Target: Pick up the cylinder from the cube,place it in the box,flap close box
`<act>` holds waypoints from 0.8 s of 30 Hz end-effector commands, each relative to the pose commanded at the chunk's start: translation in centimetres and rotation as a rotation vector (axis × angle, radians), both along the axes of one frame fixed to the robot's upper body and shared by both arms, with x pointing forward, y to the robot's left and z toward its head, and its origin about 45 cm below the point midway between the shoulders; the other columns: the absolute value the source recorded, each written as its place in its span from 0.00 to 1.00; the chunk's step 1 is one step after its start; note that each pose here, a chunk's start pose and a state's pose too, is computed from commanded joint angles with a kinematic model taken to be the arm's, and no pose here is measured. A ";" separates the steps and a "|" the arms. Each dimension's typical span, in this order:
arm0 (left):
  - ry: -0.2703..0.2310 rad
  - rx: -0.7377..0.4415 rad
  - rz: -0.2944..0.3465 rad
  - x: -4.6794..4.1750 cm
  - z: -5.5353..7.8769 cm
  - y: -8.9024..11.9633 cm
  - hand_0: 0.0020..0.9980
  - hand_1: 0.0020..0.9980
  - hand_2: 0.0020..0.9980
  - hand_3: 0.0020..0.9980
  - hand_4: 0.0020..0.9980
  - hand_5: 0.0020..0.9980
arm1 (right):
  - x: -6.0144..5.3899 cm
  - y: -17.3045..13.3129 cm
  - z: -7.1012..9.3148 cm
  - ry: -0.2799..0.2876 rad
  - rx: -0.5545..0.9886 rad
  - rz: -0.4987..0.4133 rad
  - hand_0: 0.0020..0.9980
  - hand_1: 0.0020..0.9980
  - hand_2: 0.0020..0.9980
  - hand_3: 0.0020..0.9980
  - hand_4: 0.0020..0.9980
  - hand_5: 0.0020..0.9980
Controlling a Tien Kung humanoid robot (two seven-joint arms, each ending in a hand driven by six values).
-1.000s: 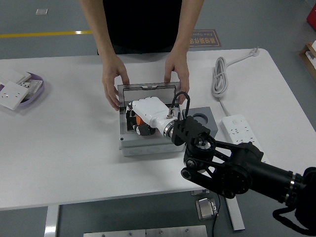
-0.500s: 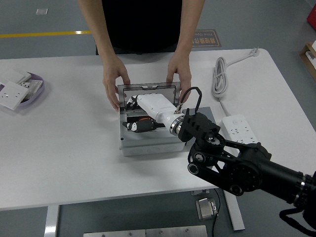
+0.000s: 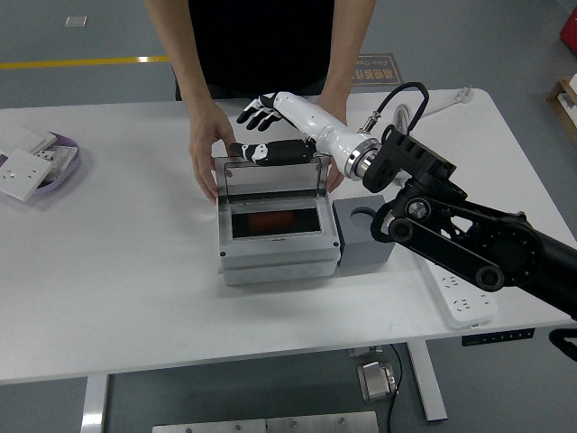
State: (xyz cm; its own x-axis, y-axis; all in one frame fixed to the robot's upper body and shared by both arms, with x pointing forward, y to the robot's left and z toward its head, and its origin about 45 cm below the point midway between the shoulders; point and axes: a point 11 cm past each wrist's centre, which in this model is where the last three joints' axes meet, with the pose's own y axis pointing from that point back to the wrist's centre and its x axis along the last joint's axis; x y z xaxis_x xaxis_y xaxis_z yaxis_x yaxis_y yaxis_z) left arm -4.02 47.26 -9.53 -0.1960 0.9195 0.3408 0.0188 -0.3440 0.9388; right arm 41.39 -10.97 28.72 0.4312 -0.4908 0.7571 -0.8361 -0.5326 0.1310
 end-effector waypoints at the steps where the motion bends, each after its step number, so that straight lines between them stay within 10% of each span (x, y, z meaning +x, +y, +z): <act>1: -0.001 0.000 0.000 0.05 0.0 0.0 0.63 0.65 0.63 0.67 0.72 0.25 | 0.2 -0.2 -0.6 0.017 -0.009 -0.006 0.74 0.65 0.67 0.67 0.80 0.45; 13: -0.001 -0.009 -0.016 0.40 -0.2 -0.4 0.63 0.65 0.63 0.67 0.72 0.25 | 0.5 -1.6 -4.0 0.079 -0.077 -0.020 0.73 0.64 0.66 0.66 0.79 0.44; 24: -0.003 -0.009 -0.009 0.32 -0.2 -0.4 0.63 0.65 0.63 0.67 0.72 0.25 | -3.0 -2.0 -4.9 0.080 -0.128 0.045 0.72 0.63 0.66 0.66 0.79 0.44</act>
State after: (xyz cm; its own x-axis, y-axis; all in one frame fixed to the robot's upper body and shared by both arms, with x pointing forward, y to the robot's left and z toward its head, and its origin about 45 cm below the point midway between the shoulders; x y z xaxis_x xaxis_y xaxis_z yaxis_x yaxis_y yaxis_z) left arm -3.70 46.82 -9.72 -0.1885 0.9241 0.3323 0.0126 -0.3361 0.9418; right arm 38.38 -12.97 23.81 0.5122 -0.3709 0.7747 -0.7959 -0.5441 0.2657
